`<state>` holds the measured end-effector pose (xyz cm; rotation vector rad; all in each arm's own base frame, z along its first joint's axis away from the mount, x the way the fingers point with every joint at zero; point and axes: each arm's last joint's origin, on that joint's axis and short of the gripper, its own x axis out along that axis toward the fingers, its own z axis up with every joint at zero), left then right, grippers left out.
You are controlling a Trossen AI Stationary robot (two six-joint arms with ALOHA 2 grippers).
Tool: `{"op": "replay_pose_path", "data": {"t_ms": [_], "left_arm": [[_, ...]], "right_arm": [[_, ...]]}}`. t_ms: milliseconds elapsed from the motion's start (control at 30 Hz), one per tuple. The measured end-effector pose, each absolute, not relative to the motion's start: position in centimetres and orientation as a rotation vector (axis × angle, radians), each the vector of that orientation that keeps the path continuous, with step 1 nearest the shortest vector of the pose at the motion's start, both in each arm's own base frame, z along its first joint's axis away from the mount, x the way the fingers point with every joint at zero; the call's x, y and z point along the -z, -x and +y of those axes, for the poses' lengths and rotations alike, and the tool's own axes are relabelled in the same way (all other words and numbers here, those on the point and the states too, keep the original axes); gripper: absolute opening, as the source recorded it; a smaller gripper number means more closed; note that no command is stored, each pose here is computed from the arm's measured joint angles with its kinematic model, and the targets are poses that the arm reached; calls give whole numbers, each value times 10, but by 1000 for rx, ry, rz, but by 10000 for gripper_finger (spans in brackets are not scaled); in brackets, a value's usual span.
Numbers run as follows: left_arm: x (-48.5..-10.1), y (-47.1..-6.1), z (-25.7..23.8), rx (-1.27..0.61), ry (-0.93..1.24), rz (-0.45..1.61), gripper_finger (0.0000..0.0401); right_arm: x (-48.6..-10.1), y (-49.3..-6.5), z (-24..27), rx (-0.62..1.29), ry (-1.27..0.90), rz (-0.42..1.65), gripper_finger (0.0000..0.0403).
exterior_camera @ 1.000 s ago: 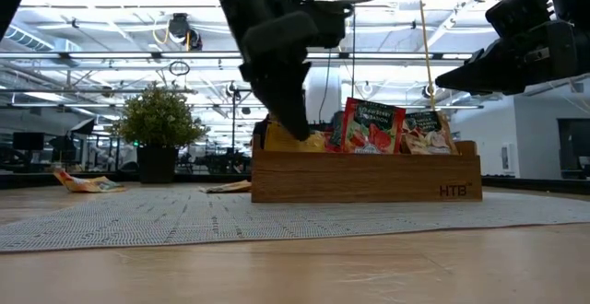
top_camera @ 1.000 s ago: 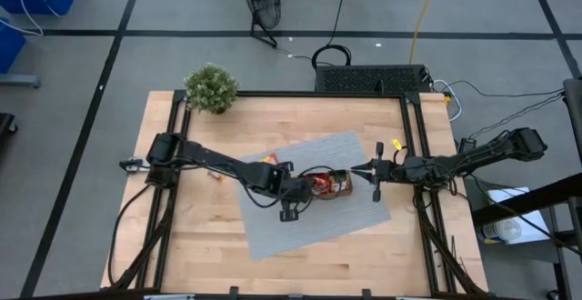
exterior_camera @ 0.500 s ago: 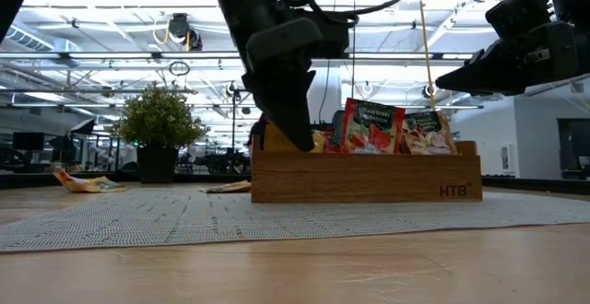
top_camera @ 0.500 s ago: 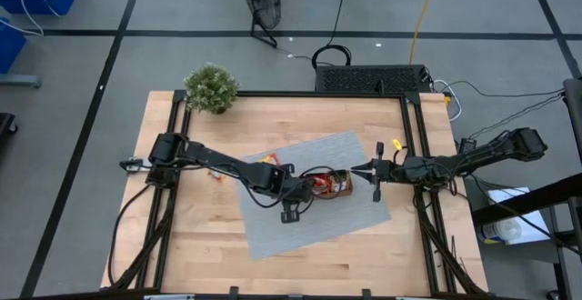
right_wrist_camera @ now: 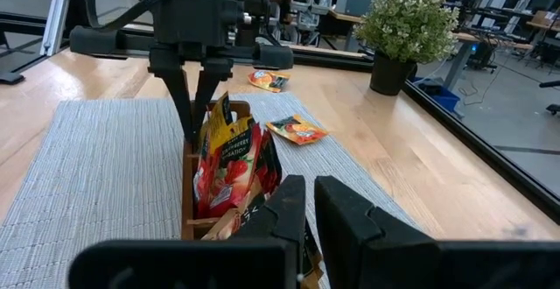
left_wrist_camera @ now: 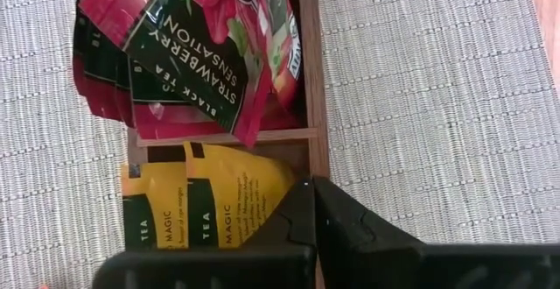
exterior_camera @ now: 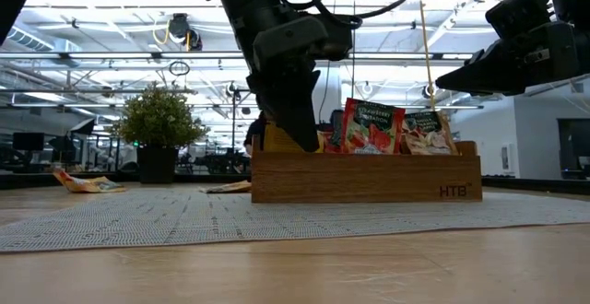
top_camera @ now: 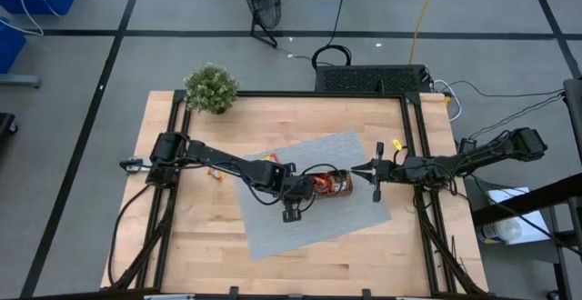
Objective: Pick & Place Tea
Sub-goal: Put the yellow tea bag into the left section of the wooden organizer
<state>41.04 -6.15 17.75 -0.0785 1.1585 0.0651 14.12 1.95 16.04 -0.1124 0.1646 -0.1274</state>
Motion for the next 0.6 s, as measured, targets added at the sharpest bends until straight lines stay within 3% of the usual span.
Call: {"op": "replay_pose_path", "data": {"t_ms": [600], "left_arm": [[-172,-403,-57,-113,98,1211,0]], "right_arm": [[-160,-141,20,127,113,165,18]]}}
